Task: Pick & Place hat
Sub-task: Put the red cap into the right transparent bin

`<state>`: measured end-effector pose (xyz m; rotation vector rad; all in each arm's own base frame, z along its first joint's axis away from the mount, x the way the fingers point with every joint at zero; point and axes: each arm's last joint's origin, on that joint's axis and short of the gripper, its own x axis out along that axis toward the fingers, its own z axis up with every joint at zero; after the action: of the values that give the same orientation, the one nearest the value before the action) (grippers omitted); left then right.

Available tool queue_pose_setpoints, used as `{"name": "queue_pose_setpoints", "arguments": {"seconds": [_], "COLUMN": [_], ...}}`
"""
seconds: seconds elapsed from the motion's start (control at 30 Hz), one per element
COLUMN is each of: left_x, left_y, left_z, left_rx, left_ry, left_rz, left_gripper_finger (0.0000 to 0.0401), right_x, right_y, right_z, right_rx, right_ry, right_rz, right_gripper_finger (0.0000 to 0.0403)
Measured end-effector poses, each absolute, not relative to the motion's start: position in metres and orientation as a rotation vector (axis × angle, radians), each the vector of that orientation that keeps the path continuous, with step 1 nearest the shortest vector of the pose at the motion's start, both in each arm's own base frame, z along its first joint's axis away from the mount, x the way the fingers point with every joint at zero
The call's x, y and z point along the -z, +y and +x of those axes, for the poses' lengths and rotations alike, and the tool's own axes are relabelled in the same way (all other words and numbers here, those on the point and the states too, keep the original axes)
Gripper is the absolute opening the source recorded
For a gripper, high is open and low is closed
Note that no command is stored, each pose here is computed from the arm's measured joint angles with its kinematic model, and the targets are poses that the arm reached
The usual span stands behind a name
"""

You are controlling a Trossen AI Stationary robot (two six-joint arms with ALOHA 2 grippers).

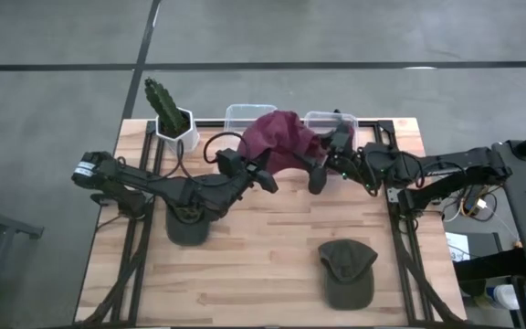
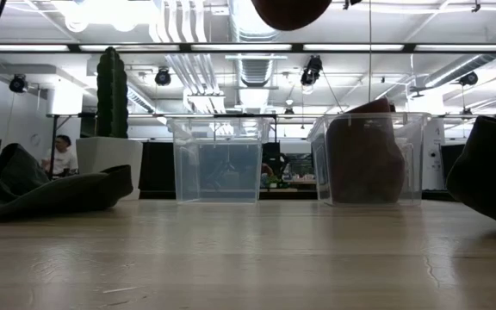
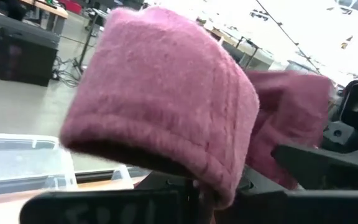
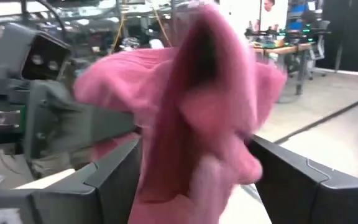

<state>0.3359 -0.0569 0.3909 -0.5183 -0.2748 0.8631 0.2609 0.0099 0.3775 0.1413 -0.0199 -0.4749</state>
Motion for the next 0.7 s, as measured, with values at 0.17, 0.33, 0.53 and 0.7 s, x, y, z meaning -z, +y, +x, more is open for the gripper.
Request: {"name": "queue_pose_setpoints", "arguments": {"seconds": [0.17,0.33,0.53,0.7], "left_x": [-0.393,-0.393,-0.392,-0.391], "left_y": [-0.057,-0.058,-0.058,-0.059], "left_z": [0.337,0.337,0.337,0.338], "left_rx": [-0.829,-0.824,-0.801,-0.775], "left_ry": [-0.287,-0.285,-0.279,-0.268], "left_rz": [-0.528,-0.524,-0.525,-0.522], "left_gripper_finger": [0.0030,0.0030,0.0030,0.0039], "right_x": [-0.375,-0.380,-0.385,-0.386], "right_y": [0.011,0.011,0.010,0.009], "right_z": [0.270,0.269,0.260,0.252], "right_rx": [0.469,0.469,0.470,0.467], "right_ry": [0.000,-0.005,0.004,0.032], "right_rz": [0.105,0.065,0.042,0.034], "right_gripper_finger": [0.0252,0.0175,0.0052,0.0025]}}
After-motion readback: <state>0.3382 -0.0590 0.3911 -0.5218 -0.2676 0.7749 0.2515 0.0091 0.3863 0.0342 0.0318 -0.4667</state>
